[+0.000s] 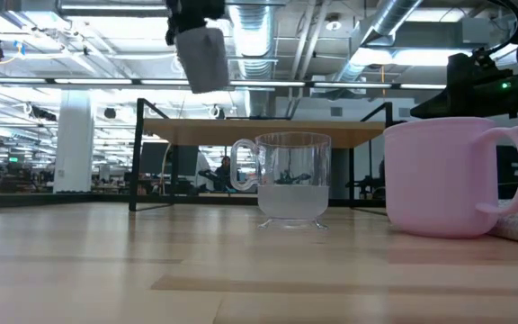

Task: Stack small to large cups/mugs on shelf
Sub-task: Put the blue cup on the shelf

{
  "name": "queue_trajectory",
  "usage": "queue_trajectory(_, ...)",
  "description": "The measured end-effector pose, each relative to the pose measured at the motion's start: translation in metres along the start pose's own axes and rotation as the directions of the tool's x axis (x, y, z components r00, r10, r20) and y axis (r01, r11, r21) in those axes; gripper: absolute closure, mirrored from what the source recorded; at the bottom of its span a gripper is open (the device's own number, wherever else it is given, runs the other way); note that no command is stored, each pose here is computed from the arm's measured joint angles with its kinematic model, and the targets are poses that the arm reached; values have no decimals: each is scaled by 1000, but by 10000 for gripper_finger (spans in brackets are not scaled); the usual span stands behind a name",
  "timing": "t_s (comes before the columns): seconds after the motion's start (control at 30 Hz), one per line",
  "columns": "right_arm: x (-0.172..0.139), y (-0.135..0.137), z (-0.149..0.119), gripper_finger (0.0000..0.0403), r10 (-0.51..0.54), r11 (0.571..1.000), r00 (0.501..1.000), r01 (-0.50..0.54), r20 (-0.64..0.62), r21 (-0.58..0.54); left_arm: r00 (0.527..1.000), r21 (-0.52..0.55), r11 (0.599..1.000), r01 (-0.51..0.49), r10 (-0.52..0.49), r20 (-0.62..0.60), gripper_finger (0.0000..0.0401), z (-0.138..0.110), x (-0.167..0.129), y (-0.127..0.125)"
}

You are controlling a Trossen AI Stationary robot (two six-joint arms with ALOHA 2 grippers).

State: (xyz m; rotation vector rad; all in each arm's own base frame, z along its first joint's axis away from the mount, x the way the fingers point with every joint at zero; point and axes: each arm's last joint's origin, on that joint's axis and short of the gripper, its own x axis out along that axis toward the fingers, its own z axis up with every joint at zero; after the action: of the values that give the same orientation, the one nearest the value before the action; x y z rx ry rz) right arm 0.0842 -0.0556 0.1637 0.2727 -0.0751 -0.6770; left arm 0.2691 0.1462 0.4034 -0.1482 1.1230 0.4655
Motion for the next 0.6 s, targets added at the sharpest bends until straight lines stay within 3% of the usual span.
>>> queue_trajectory(0.23, 1, 0, -1, 370, -4, 1000, 1000, 4, -12, -1, 989, 92, 995, 34, -20, -144, 397, 30, 22, 6)
queue_trajectory(0.37, 2, 0, -2, 370, -7, 1000, 1000, 7, -26, -3, 997, 115, 991, 65, -59, -52, 397, 53, 25, 8)
queue_trajectory(0.6, 2, 0, -3, 370, -9, 1000, 999, 9, -33, 4, 991, 81, 993, 91, -83, -107, 397, 49, 36, 11)
